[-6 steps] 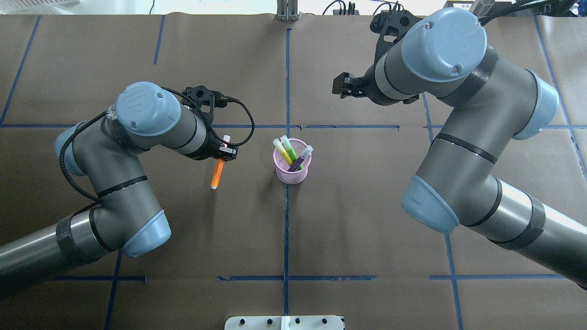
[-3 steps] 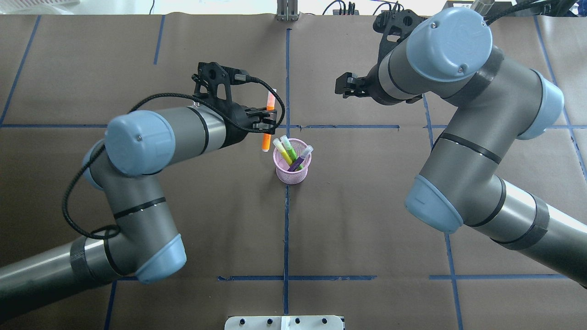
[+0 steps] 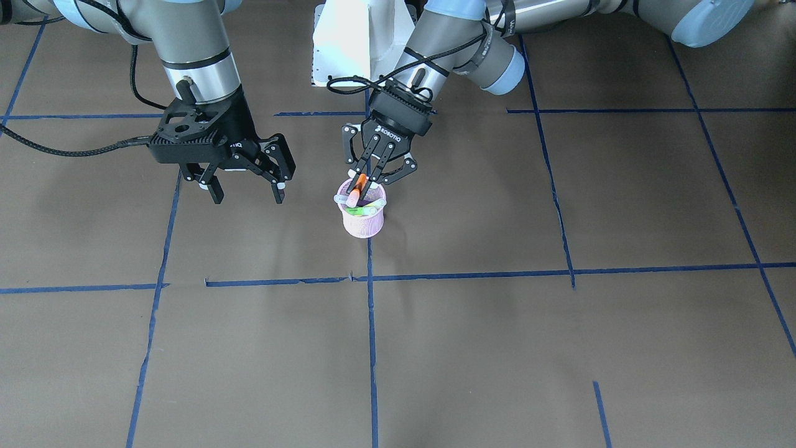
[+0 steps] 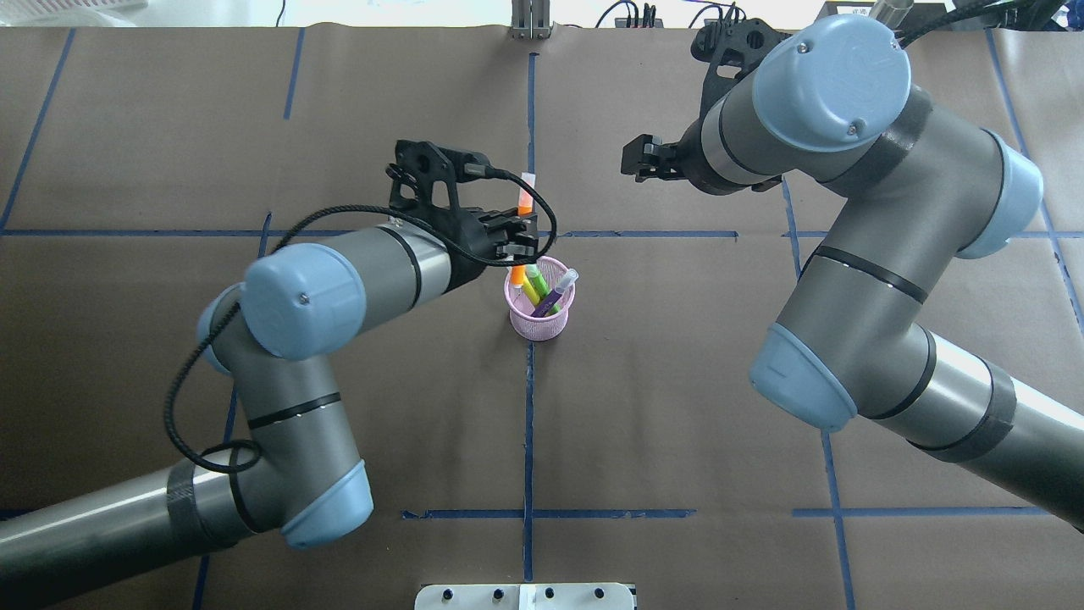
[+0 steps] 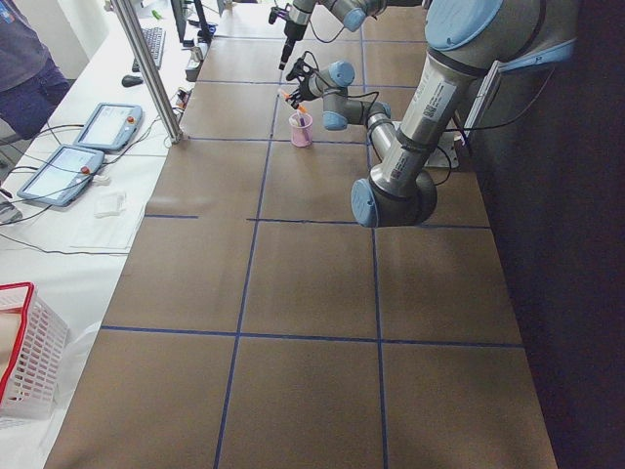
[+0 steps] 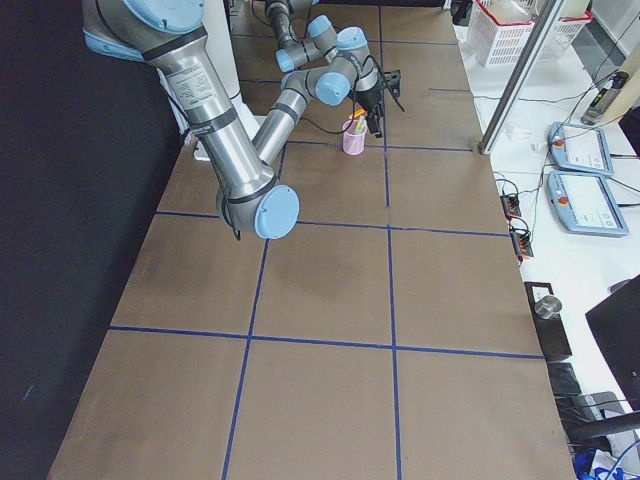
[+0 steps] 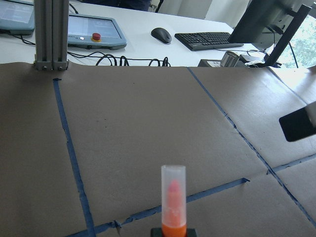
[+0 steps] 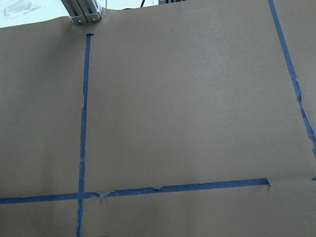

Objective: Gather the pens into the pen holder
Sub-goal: 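Lower the orange highlighter into the cup and open the left gripper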

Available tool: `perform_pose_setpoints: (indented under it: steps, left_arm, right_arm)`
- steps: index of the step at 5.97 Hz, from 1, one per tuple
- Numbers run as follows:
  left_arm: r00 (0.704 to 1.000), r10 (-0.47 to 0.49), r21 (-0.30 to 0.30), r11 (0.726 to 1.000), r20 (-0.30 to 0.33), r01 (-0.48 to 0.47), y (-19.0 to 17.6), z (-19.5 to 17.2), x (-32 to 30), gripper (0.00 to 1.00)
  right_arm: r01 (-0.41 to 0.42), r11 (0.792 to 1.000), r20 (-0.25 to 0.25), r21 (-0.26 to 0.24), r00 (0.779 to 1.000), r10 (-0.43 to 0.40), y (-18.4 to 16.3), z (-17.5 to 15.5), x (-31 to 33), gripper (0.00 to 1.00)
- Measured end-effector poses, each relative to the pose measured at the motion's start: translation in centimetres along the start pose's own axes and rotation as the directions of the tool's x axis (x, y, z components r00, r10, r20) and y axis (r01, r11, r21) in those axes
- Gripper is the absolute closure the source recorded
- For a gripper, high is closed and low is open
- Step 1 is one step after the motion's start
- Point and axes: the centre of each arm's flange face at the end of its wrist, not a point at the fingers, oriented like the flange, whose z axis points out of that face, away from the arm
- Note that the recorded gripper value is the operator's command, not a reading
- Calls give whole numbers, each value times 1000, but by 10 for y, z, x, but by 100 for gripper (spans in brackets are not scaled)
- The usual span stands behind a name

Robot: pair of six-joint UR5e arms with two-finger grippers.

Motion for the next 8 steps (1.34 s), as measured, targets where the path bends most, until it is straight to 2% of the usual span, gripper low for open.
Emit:
perform_pose_setpoints:
  steps: [1, 2, 3, 4, 8]
  left_arm:
    - [1000, 5, 4, 1000, 9, -5, 0, 7, 2, 100]
    - [1000, 9, 3, 1000, 17, -9, 3, 12, -1, 95]
    - [1000, 11, -1, 1000, 24, -11, 9, 19, -6, 53]
    - [1000, 12, -3, 1000, 23, -11, 13, 24, -9, 1]
    - [1000, 0, 15, 1000, -12, 0, -6, 10, -3, 0]
  right_arm:
    - [2, 1000, 0, 0, 1000, -2, 0, 0, 1, 0]
    - [3, 1000, 2, 1, 1000, -3, 1, -2, 2, 0]
    - [3, 1000, 4, 2, 1000, -3, 1, -3, 2, 0]
    - [3, 1000, 4, 2, 1000, -3, 1, -4, 3, 0]
    - [4, 1000, 6, 1, 1000, -4, -2, -5, 4, 0]
